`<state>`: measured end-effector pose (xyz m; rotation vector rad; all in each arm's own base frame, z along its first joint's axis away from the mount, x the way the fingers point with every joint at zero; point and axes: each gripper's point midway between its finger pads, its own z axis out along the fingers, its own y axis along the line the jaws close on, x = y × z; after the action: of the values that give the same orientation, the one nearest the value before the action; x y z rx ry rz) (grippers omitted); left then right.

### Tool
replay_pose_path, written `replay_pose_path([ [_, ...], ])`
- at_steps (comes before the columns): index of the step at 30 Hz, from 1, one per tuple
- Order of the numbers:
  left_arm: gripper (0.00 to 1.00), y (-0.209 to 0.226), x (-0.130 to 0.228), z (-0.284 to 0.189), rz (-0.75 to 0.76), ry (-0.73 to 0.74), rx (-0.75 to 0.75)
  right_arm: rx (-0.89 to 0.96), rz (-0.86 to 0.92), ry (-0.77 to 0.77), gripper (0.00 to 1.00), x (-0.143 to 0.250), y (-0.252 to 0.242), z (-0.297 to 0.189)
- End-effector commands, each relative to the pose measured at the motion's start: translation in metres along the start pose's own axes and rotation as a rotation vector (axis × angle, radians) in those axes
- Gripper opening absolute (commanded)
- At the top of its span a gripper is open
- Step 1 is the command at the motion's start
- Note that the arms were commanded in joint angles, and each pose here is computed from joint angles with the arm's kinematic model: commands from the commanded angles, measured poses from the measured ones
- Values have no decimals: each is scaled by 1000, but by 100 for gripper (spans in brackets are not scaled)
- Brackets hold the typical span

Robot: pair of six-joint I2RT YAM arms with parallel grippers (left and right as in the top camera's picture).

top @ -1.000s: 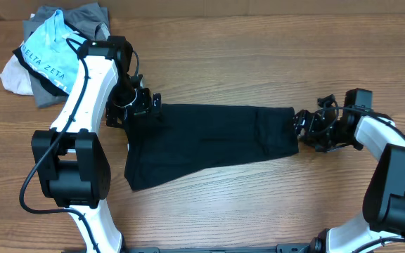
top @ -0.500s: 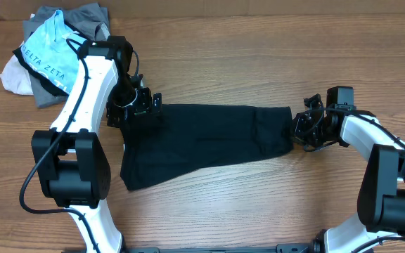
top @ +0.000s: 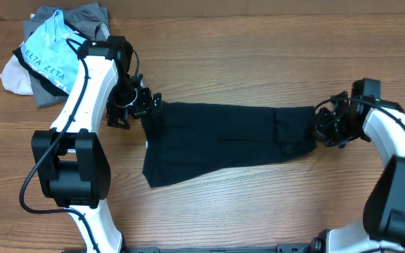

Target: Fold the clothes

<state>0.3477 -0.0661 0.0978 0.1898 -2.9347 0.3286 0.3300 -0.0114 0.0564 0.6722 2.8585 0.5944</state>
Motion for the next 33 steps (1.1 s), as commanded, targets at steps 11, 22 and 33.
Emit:
replay_pose_path([
  [11,100,-6,-2,-9,1,-32,18,291,-191,-181,4,9,45,-20],
  [22,100,-5,-1,-9,0,-28,17,385,-350,-241,4,30,81,-6],
  [33,100,-5,0,-9,0,-27,17,542,-239,-312,4,1,32,-31],
])
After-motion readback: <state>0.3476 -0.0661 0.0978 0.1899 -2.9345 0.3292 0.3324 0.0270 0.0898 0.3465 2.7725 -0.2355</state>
